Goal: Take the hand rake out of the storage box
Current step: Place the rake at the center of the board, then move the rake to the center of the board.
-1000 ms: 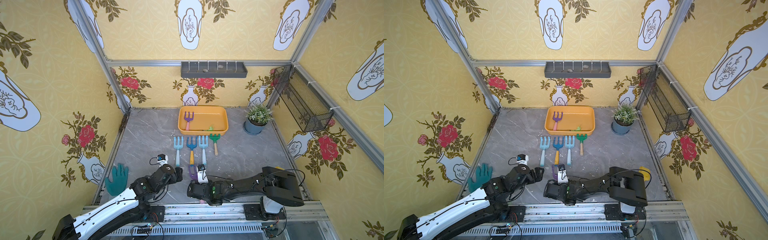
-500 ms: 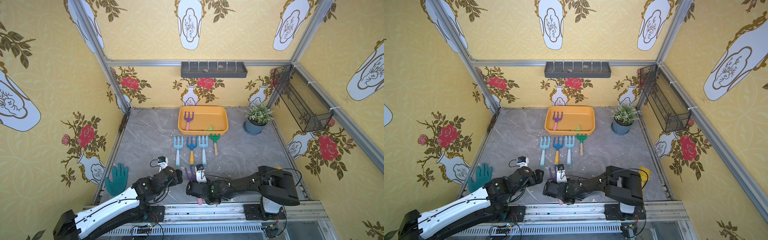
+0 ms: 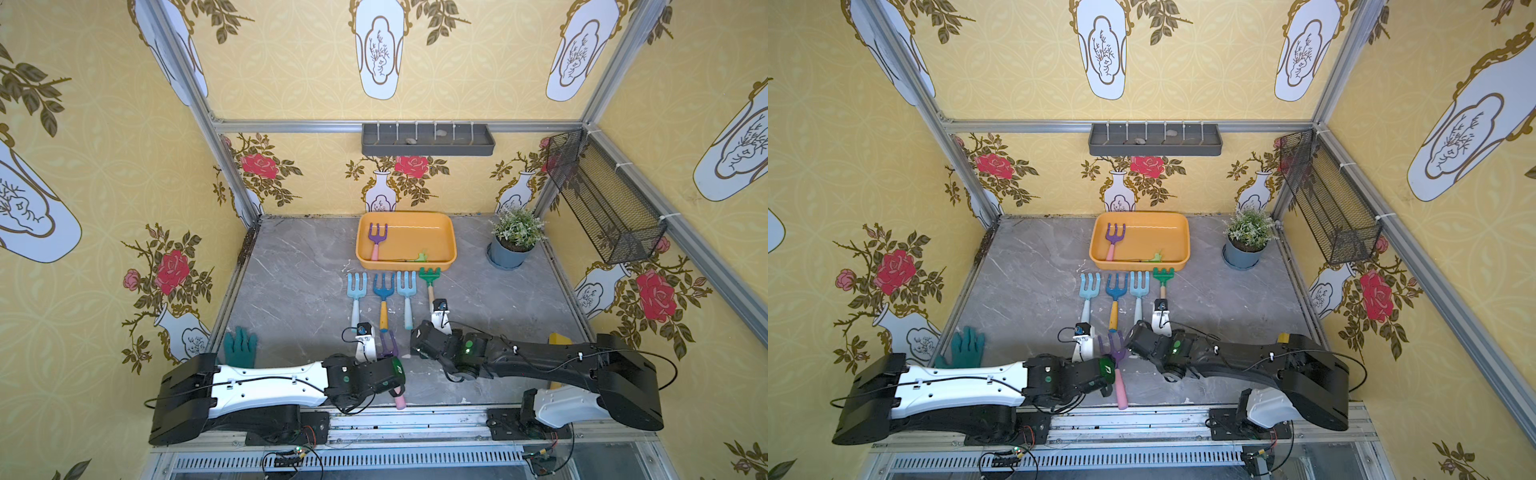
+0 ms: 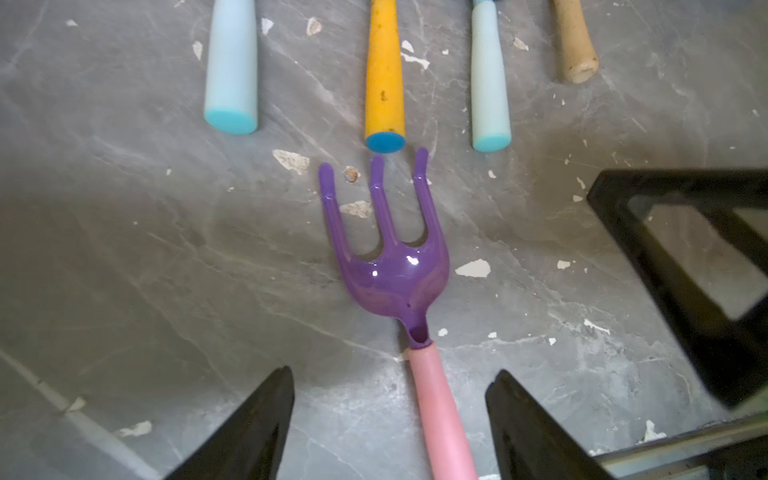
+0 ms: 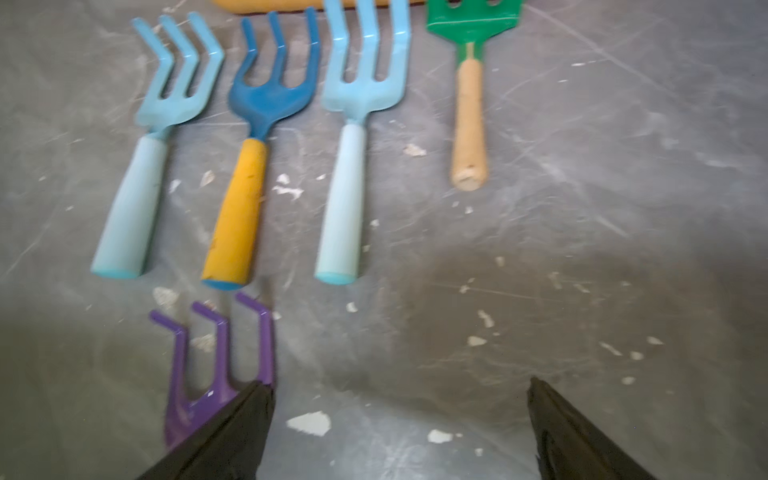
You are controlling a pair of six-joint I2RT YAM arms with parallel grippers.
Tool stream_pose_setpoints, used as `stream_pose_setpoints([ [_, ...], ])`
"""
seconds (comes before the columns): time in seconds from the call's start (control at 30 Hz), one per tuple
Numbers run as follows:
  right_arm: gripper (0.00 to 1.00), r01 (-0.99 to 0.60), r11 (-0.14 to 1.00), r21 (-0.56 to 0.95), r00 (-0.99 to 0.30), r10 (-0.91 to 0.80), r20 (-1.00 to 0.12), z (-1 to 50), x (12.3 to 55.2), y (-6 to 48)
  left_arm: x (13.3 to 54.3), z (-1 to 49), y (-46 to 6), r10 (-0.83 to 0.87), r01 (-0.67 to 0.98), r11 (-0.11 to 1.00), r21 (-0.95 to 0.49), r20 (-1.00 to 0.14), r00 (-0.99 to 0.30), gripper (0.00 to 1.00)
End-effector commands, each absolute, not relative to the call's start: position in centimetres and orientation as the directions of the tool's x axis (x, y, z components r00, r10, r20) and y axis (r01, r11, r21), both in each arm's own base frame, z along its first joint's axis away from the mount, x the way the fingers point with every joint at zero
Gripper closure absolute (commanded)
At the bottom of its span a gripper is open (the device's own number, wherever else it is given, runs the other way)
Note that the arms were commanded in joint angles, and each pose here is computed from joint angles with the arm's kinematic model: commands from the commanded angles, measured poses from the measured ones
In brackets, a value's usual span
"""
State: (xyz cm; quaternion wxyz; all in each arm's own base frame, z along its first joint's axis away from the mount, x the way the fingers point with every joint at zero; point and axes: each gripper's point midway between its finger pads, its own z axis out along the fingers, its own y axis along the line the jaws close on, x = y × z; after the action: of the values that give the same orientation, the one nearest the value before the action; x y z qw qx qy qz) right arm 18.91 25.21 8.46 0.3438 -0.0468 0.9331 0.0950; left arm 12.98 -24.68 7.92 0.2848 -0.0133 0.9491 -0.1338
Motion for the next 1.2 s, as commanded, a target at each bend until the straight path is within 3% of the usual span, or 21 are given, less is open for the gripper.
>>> stream_pose_setpoints([
  [0.0, 0.03, -0.147, 0.986, 0.083, -0.752, -0.057, -0.656, 8.6, 19.8, 22.7, 12.6, 6.6, -26.1, -0.084, 0.038, 0.973, -0.226, -0.505, -0.859, 0.20],
  [0.1, 0.03, -0.127, 0.987, 0.103, -0.750, -0.027, -0.661, 9.0, 20.6, 21.3, 12.0, 4.9, -27.4, -0.067, 0.054, 0.969, -0.243, -0.464, -0.883, 0.20],
  [0.2, 0.03, -0.093, 0.988, 0.125, -0.755, 0.012, -0.656, 9.1, 21.1, 19.8, 11.3, 2.9, -27.7, -0.057, 0.050, 0.970, -0.239, -0.421, -0.905, 0.30],
  [0.3, 0.03, -0.084, 0.985, 0.150, -0.750, 0.037, -0.661, 9.3, 21.2, 19.2, 10.8, 1.5, -28.1, -0.028, 0.063, 0.973, -0.221, -0.387, -0.922, 0.32],
  [0.5, 0.03, -0.080, 0.986, 0.145, -0.756, 0.035, -0.654, 9.0, 21.1, 18.9, 10.0, 0.3, -24.7, -0.022, 0.035, 0.987, -0.156, -0.353, -0.935, 0.62],
  [0.73, 0.03, -0.067, 0.989, 0.133, -0.765, 0.035, -0.644, 8.3, 21.3, 18.7, 10.1, 0.6, -20.1, -0.045, 0.020, 0.986, -0.164, -0.383, -0.923, 0.85],
  [1.17, 0.02, -0.061, 0.991, 0.121, -0.772, 0.030, -0.635, 7.6, 21.4, 18.6, 10.8, 0.5, -14.1, -0.083, -0.051, 0.995, -0.085, -0.427, -0.900, 0.87],
])
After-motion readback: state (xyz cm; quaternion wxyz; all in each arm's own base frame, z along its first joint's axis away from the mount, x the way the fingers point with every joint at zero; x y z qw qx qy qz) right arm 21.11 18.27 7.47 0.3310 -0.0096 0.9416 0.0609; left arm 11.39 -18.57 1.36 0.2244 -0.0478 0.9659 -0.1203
